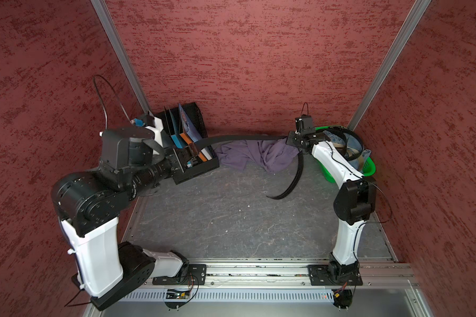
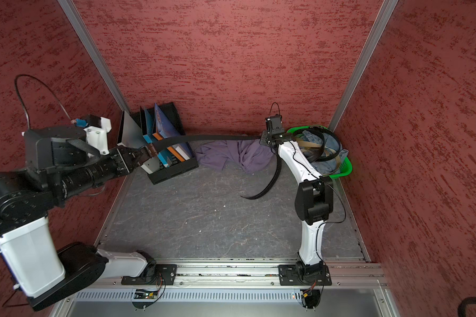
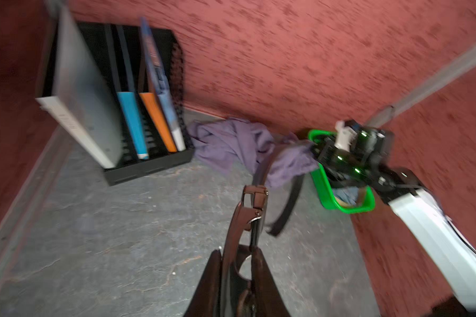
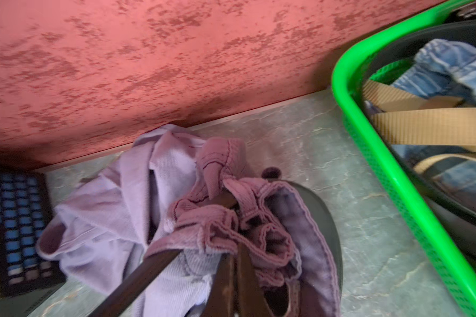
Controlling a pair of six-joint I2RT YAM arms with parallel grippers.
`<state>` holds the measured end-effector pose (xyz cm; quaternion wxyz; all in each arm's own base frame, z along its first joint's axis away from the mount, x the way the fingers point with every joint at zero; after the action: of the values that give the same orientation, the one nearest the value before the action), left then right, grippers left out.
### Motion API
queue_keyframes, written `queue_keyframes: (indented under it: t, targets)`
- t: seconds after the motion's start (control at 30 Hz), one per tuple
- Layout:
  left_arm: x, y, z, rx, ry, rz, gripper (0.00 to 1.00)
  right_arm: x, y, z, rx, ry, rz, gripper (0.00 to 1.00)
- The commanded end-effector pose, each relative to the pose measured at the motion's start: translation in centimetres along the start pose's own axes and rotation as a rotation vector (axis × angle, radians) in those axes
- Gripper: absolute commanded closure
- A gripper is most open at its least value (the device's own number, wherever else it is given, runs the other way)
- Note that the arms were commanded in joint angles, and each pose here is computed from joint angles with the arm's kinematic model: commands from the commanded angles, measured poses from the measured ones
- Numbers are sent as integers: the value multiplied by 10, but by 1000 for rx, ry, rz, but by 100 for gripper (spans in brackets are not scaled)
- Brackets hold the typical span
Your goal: Remove the belt from the trousers
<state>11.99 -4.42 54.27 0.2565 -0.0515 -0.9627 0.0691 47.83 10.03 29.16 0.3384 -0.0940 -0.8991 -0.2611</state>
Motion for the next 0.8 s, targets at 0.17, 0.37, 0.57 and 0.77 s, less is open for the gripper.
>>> queue_keyframes:
  t: [0.17, 0.37, 0.57, 0.77]
  targets:
    - [34, 60, 27, 86, -114, -530, 100, -7, -48, -16, -79, -93, 415, 100]
    - [73, 85, 29, 135, -300, -731, 100, -4, -64, -18, -156, -142, 544, 100]
    - [132, 102, 25, 163, -462, -927, 100, -15, -79, -14, -183, -131, 607, 100]
    - [173, 106, 1, 154, -592, -1215, 100, -29, -89, -9, -202, -104, 619, 100]
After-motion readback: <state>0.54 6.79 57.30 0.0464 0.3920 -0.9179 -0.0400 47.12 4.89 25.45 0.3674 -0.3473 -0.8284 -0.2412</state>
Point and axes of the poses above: each gripper's point midway between its finger pads, its own x axis back along the fingers, its own y axis along the line the jaws close on, z = x × y, the point moved 10 cm from there along x, back along the fingers, and after that the axes turned 15 degrees about -x, right-handed, at the moved point
